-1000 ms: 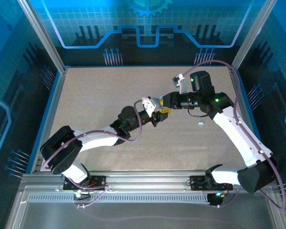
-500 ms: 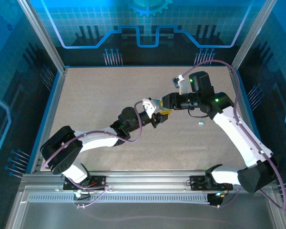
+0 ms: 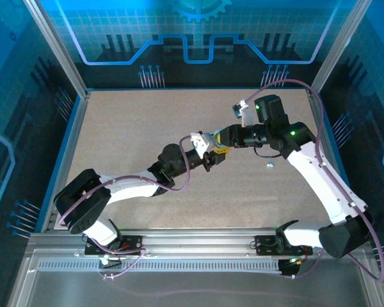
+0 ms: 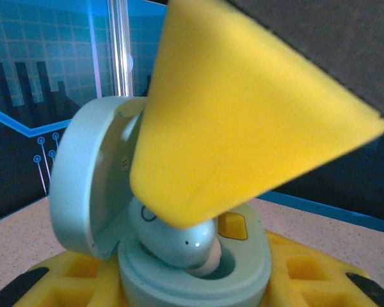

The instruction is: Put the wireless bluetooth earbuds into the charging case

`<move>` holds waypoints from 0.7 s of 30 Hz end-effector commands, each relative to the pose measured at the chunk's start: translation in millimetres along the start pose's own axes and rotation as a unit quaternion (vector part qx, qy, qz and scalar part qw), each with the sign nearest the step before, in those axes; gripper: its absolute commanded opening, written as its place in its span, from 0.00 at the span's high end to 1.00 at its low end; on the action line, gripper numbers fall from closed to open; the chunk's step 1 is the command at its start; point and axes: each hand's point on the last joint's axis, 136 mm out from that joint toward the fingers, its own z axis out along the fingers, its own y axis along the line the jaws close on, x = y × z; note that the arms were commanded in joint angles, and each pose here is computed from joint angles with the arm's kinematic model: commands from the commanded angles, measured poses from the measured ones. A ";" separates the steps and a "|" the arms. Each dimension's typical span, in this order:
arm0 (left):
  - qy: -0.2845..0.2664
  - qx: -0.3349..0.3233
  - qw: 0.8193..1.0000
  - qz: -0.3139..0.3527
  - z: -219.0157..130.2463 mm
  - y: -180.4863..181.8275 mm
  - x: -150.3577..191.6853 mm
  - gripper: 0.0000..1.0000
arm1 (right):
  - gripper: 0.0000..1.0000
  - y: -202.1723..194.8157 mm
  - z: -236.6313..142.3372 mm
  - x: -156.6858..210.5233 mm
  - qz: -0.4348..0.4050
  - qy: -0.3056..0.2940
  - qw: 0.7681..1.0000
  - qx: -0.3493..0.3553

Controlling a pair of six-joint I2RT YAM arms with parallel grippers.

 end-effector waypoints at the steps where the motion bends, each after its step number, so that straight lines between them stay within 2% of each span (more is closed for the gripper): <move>1: -0.069 0.003 0.997 0.015 -6.4 -4.7 -43.1 0.71 | 0.70 7.2 3.5 15.1 0.009 0.045 0.999 -0.025; 10: -0.068 0.001 0.998 0.016 -6.4 -4.0 -42.5 0.72 | 0.71 13.6 -1.0 10.5 0.013 0.039 0.998 -0.046; 13: -0.069 0.000 0.997 0.016 -6.6 -3.6 -42.5 0.72 | 0.77 14.6 -3.5 9.8 0.013 0.033 0.998 -0.052; 18: -0.069 -0.001 0.997 0.016 -6.6 -3.7 -42.8 0.71 | 0.69 7.5 -1.1 13.4 0.029 0.044 0.998 -0.044; 21: -0.070 -0.004 0.997 0.017 -7.9 -2.5 -42.9 0.71 | 0.69 1.3 -6.0 11.1 0.030 0.031 0.999 -0.022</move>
